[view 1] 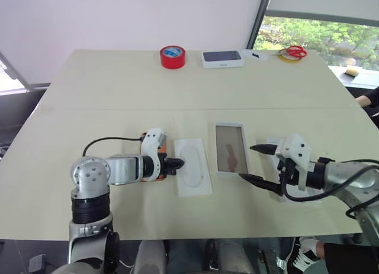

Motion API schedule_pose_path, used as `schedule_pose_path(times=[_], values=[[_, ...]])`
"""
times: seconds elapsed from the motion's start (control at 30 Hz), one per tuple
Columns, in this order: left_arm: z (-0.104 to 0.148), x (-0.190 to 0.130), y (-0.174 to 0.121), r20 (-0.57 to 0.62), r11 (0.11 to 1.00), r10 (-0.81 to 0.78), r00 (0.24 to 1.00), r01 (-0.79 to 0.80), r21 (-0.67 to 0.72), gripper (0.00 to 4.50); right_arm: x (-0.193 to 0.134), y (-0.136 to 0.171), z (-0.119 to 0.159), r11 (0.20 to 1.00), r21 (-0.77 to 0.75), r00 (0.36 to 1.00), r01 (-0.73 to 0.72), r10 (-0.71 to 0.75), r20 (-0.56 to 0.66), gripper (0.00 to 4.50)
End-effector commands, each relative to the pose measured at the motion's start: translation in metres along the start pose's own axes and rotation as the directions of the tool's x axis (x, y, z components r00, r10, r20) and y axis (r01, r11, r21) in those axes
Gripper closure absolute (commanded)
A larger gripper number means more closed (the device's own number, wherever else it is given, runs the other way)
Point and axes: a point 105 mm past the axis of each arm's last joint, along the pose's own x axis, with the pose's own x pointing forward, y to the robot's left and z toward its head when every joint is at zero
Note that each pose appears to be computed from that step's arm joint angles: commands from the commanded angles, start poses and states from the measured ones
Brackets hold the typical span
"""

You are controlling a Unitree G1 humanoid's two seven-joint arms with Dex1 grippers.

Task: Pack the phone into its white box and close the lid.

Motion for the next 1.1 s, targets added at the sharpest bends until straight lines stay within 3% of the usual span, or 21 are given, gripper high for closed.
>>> schedule_pose_path(times=[0.03, 0.07, 0.3, 0.6, 0.7, 0.93, 1.1], values=[[0.003, -0.003, -0.002, 0.024, 1.000, -0.024, 0.999, 0.024, -0.020, 4.21, 0.000, 0.004, 0.007, 0.998, -0.060, 1.000, -0.031, 0.031, 0.004, 0.00], [0.005, -0.004, -0.003, 0.032, 0.999, -0.029, 0.999, 0.030, -0.023, 4.46, 0.000, 0.003, 0.007, 0.998, -0.063, 1.000, -0.028, 0.029, 0.004, 0.00], [0.021, -0.016, -0.001, 0.113, 0.994, -0.080, 0.990, 0.088, -0.063, 4.46, 0.009, 0.006, 0.003, 0.994, -0.097, 0.998, -0.052, 0.049, -0.040, 0.00], [0.047, -0.038, 0.021, 0.213, 0.984, -0.075, 0.974, 0.107, -0.144, 4.46, 0.036, 0.005, -0.013, 0.986, -0.124, 0.985, -0.108, 0.089, -0.145, 0.00], [0.050, -0.040, 0.020, 0.217, 0.984, -0.081, 0.973, 0.112, -0.139, 4.50, 0.045, 0.004, -0.021, 0.983, -0.128, 0.977, -0.135, 0.111, -0.184, 0.81], [0.057, -0.044, 0.019, 0.258, 0.980, -0.092, 0.962, 0.133, -0.147, 4.50, 0.055, 0.003, -0.028, 0.976, -0.147, 0.968, -0.163, 0.130, -0.215, 4.41], [0.065, -0.054, 0.026, 0.300, 0.977, -0.073, 0.951, 0.129, -0.170, 4.50, 0.060, 0.009, -0.021, 0.959, -0.206, 0.971, -0.196, 0.160, -0.179, 4.47]])
